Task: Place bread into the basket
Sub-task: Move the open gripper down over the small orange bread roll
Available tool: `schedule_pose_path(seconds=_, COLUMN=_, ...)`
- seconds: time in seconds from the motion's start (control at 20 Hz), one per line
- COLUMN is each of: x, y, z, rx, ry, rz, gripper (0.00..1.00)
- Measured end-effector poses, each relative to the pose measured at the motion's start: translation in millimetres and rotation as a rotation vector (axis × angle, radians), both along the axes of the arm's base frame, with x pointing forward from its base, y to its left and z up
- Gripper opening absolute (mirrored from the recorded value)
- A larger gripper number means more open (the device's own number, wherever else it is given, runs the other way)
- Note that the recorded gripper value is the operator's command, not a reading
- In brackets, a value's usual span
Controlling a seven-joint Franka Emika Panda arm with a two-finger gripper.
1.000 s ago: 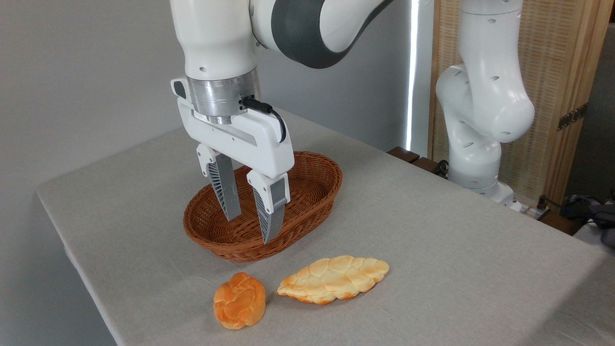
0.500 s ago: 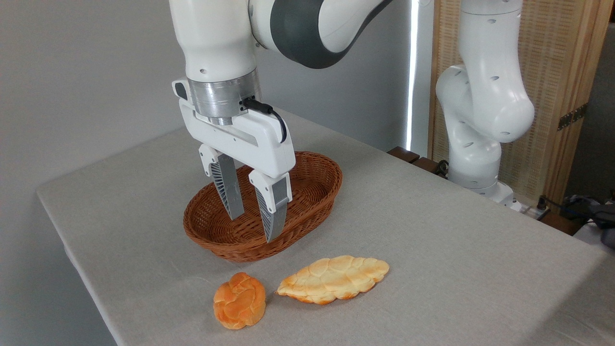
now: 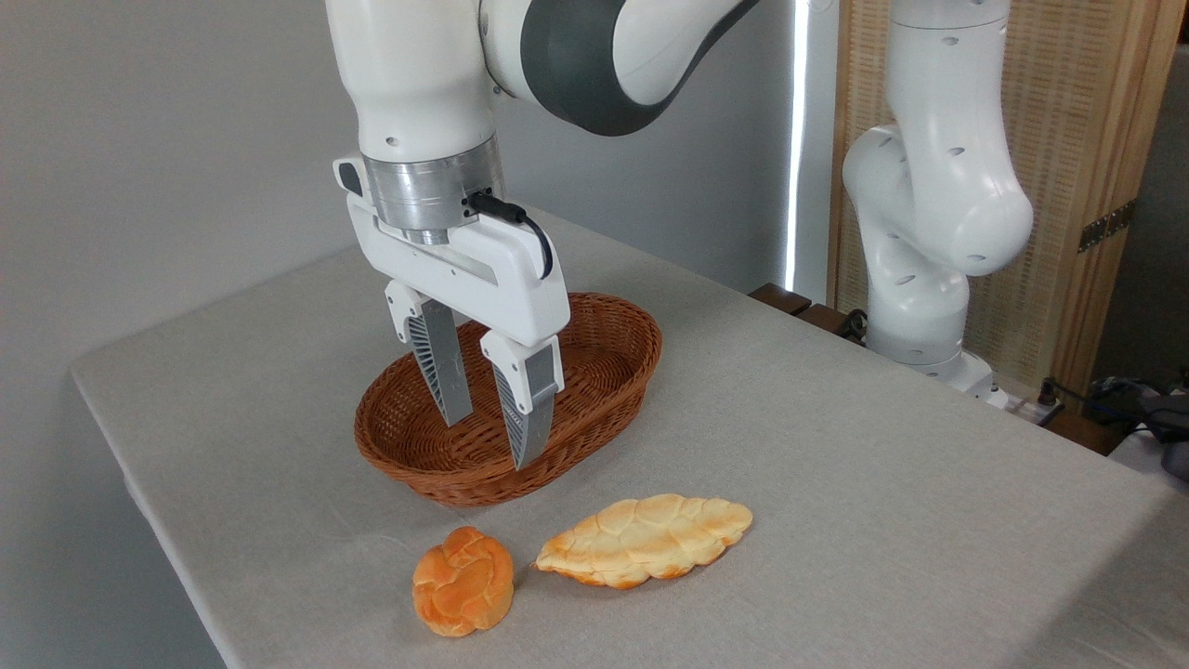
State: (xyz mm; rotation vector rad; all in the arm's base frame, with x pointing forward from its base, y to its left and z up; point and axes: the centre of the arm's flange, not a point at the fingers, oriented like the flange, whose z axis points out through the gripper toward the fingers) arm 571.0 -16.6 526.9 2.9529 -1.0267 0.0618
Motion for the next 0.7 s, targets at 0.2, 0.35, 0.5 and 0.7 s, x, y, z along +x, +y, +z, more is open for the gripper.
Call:
schedule_pose_path(seconds=0.2, x=9.2, y=0.1, z=-11.0, rx=0.006, ry=-0.052, rz=0.004, gripper=1.00)
schedule_pose_path(seconds=0.35, x=15.2, y=1.8, z=-29.5, rx=0.012, ry=-0.095, rz=0.009, gripper=1.00)
schedule_pose_path(seconds=0.5, x=20.6, y=4.4, z=-47.3, rx=0.018, ry=-0.136, rz=0.016, gripper=1.00)
schedule_pose_path(seconds=0.7, x=29.6, y=4.8, z=-70.0, rx=0.034, ry=-0.156, rz=0.020, gripper=1.00)
